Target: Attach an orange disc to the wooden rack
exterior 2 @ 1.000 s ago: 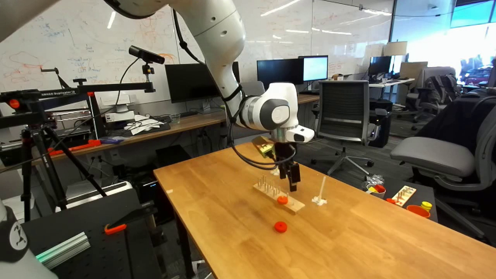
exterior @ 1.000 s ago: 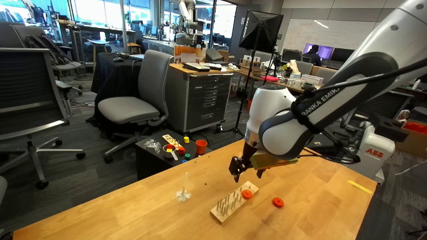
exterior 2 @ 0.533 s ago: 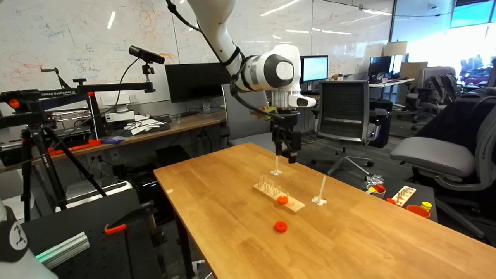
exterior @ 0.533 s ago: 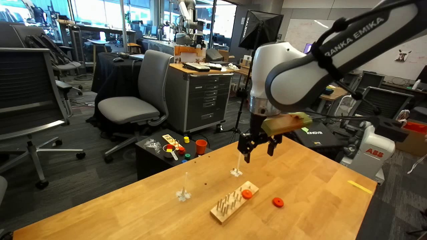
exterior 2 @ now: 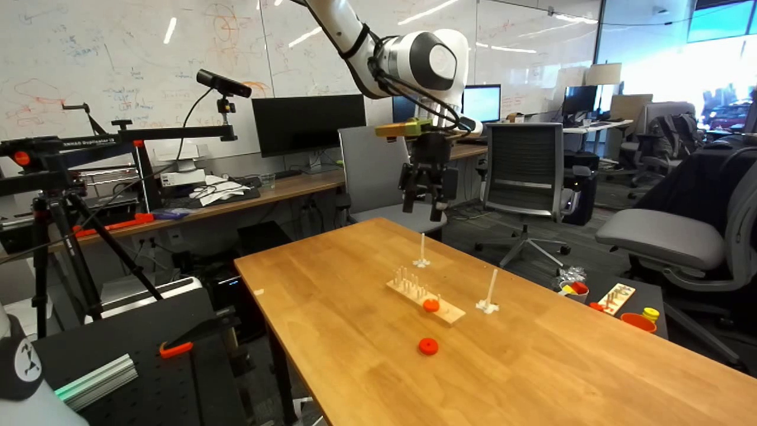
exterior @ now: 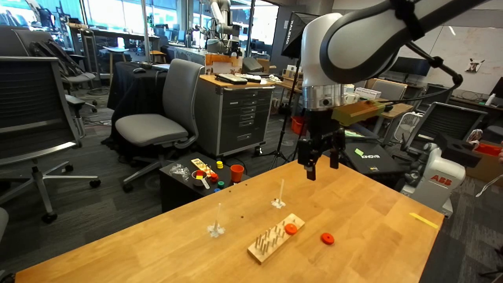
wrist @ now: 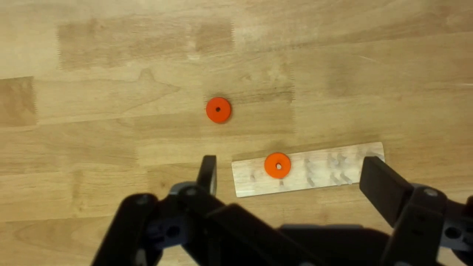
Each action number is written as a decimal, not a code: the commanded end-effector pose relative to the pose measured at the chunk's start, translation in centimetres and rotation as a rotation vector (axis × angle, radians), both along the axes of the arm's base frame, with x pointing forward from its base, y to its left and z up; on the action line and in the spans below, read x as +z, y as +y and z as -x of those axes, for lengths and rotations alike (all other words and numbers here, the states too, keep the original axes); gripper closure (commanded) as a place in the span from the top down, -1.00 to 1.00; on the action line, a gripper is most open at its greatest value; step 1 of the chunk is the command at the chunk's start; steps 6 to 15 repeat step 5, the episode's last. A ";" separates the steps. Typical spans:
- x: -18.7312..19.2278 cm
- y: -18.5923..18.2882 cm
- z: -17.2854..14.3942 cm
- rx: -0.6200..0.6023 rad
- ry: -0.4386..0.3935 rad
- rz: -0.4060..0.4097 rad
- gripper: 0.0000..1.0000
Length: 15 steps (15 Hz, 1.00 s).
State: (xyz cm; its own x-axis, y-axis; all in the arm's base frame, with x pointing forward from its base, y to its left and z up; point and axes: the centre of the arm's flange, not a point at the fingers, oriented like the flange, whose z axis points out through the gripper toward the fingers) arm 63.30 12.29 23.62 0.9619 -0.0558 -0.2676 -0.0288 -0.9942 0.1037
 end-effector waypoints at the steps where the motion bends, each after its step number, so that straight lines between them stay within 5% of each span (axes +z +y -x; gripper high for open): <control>1: 2.4 -0.2 -0.2 0.055 0.030 -0.015 1.00; 15: 1.2 -0.2 0.2 0.039 0.039 -0.018 1.00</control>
